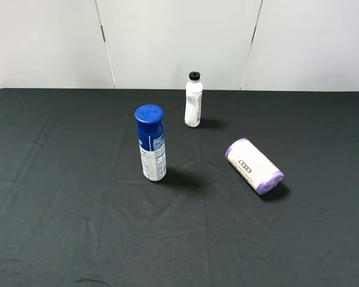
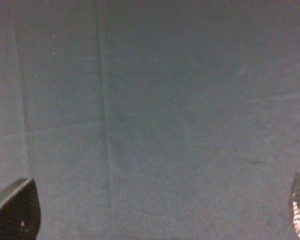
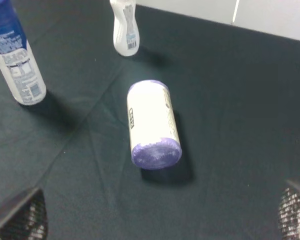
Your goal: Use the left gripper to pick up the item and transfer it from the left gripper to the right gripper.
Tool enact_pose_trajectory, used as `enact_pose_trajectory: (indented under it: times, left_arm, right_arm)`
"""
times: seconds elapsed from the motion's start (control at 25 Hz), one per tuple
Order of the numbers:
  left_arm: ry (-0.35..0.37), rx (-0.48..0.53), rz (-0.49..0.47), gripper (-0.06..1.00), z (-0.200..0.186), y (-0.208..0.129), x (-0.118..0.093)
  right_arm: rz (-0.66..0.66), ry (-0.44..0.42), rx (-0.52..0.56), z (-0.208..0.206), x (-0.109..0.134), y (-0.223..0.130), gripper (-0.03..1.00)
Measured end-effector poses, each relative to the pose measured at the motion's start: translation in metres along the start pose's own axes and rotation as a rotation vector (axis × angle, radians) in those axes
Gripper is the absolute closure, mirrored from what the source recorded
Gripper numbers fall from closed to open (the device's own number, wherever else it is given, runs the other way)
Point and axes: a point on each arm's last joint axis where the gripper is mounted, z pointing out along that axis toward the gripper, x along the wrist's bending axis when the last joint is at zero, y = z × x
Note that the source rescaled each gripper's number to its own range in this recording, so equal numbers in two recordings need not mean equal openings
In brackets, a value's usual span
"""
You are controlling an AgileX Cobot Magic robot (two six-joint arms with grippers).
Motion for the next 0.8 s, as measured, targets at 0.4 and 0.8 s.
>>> enact_pose_trajectory:
  times: [0.4,0.8]
  left_arm:
    - [0.000,0.000,0.000,-0.06,0.0000,0.0000,0.0000]
    - [0.000,0.000,0.000,-0.06,0.0000,0.0000,0.0000]
  right_arm:
    - [0.000,0.000,-0.002,0.0000,0.0000,0.0002,-0.03]
    - [0.073,-0.158,-0.011,0.0011,0.0005,0.0012,-0.03]
